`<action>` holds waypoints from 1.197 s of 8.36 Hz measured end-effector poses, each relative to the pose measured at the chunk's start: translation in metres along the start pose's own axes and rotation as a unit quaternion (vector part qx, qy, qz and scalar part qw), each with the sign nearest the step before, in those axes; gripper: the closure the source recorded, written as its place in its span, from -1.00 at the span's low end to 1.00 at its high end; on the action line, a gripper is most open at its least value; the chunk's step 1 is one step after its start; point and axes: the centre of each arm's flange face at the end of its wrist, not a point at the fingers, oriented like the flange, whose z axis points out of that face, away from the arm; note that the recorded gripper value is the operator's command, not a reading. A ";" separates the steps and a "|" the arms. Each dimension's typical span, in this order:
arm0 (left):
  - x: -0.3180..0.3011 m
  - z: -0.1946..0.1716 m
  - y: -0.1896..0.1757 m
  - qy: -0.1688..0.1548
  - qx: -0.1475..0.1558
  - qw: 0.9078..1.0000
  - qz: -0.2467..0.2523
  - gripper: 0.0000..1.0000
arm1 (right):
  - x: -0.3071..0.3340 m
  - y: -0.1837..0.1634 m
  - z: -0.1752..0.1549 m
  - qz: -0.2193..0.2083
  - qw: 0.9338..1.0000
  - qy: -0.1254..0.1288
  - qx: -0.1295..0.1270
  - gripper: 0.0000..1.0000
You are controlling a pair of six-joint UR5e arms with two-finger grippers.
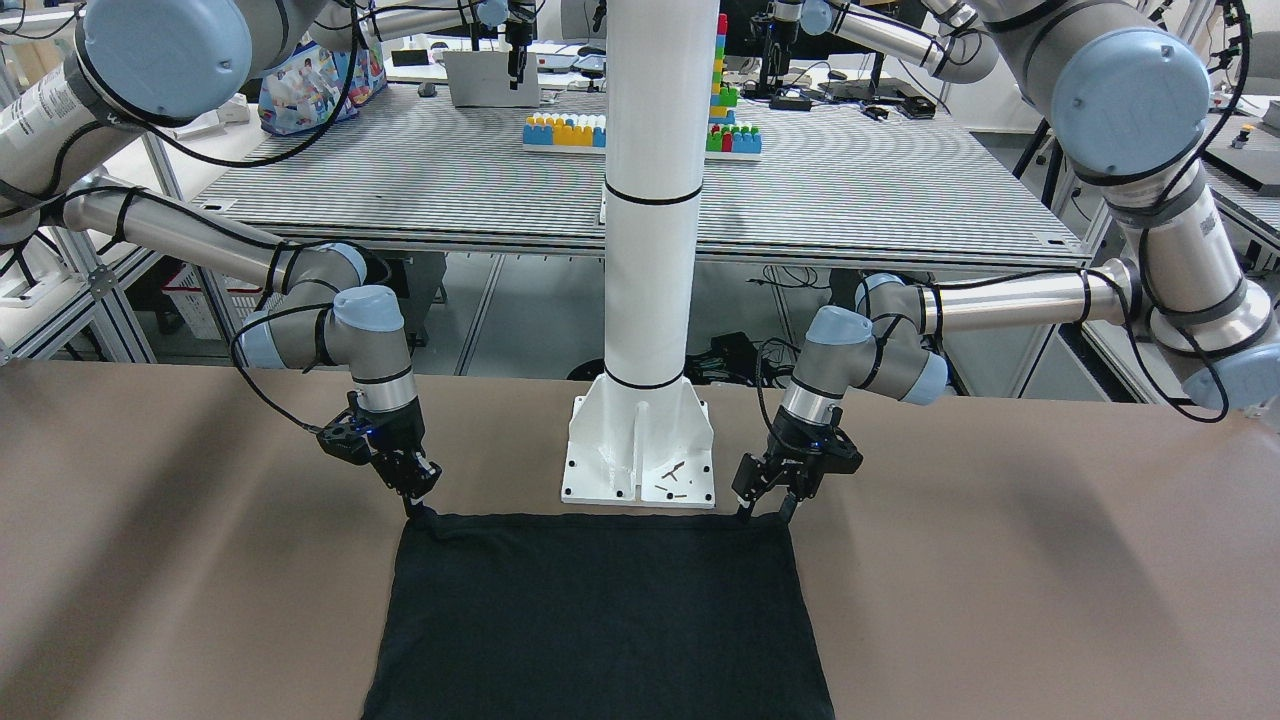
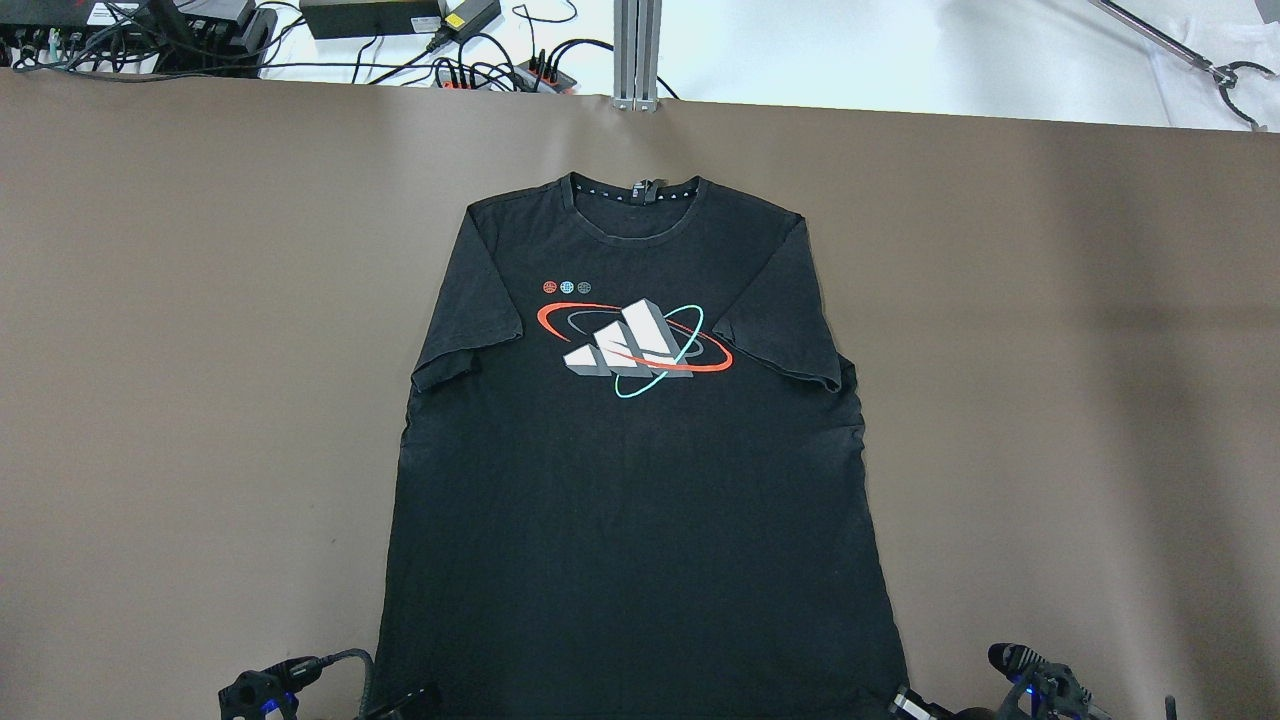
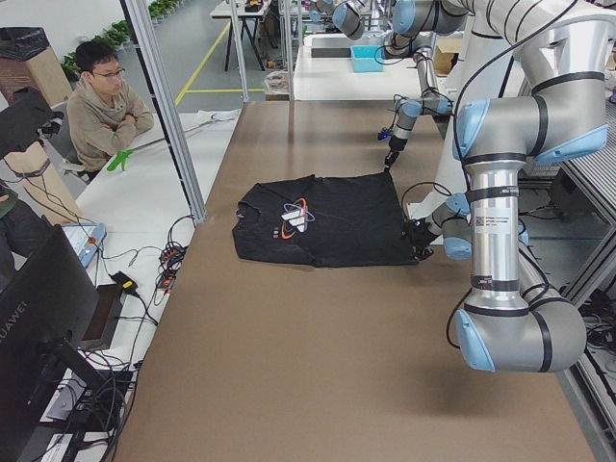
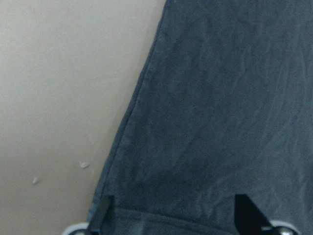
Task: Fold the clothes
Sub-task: 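Position both grippers at the hem corners nearest the robot and grasp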
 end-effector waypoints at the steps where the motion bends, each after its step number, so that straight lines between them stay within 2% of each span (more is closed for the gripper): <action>1: -0.008 0.002 0.006 -0.006 0.000 1.000 -0.003 -0.74 | 0.000 0.000 0.000 0.001 1.000 0.000 0.000 1.00; 8: -0.028 0.007 0.017 -0.022 -0.002 0.999 -0.033 -0.73 | -0.002 0.000 -0.002 0.003 1.000 -0.004 0.001 1.00; 9: -0.031 0.007 0.018 -0.023 -0.002 0.999 -0.034 -0.41 | -0.003 0.000 -0.002 0.003 1.000 -0.005 0.001 1.00; 10: -0.031 0.007 0.018 -0.023 -0.003 0.999 -0.036 0.24 | -0.003 0.000 -0.003 0.003 1.000 -0.005 0.001 1.00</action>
